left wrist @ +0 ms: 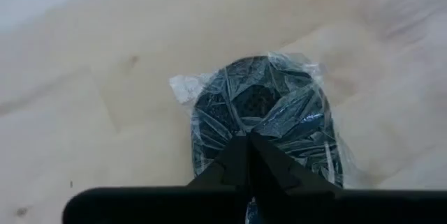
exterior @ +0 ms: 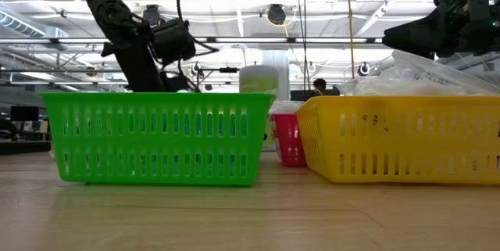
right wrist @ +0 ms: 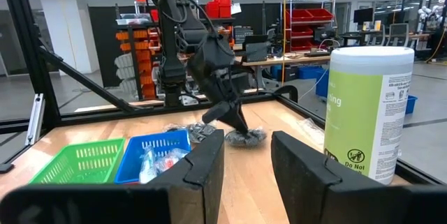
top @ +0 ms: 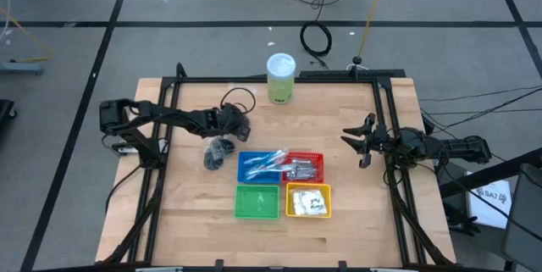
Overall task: Pick & Place Travel size toiletries
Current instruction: Put the top black hairbrush into the green basket
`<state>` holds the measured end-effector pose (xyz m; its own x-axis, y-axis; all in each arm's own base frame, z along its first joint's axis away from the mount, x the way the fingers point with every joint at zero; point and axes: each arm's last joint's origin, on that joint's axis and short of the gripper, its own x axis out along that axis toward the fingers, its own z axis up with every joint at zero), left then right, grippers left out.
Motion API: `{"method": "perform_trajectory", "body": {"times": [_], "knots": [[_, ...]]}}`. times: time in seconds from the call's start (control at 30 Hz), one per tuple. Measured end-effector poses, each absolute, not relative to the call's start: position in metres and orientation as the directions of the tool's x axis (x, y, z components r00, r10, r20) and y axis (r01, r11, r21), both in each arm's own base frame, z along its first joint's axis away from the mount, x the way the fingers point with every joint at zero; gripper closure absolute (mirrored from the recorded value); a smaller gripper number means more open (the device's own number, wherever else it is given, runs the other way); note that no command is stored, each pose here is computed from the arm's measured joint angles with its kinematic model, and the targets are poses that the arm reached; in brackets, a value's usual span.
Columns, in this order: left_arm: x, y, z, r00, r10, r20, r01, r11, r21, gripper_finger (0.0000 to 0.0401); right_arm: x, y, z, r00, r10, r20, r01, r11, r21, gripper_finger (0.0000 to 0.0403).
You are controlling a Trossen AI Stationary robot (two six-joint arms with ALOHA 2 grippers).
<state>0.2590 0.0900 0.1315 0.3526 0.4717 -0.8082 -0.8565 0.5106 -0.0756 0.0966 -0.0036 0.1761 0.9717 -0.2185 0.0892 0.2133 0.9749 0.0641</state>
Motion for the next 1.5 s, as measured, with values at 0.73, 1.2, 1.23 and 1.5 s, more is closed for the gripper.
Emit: {"method": "perform_trajectory", "body": {"times": [0.73, 1.2, 1.23, 1.5], "knots": [[0.258, 0.042, 0.235, 0.835, 0.344, -0.429, -0.43, 0.895, -0.12, 0.0399, 0.097, -0.004, 0.176, 0.972, -0.219, 0.089, 0.214, 0.975, 0.064, 0.0293], [0.267, -0.038, 0.259, 0.936, -0.002, -0.352, -0.034, 0.995, -0.097, 0.04, 0.097, -0.004, 0.176, 0.972, -0.219, 0.089, 0.214, 0.975, 0.064, 0.0293], [0.268, -0.046, 0.262, 0.929, -0.013, -0.371, -0.021, 0.996, -0.088, 0.04, 0.097, -0.004, 0.176, 0.972, -0.219, 0.089, 0.214, 0.975, 0.064, 0.0293], [0.282, -0.092, 0.256, 0.81, -0.114, -0.575, 0.112, 0.993, -0.038, 0.0401, 0.097, -0.004, 0.176, 0.972, -0.219, 0.089, 0.214, 0.975, 0.064, 0.0293]]}}
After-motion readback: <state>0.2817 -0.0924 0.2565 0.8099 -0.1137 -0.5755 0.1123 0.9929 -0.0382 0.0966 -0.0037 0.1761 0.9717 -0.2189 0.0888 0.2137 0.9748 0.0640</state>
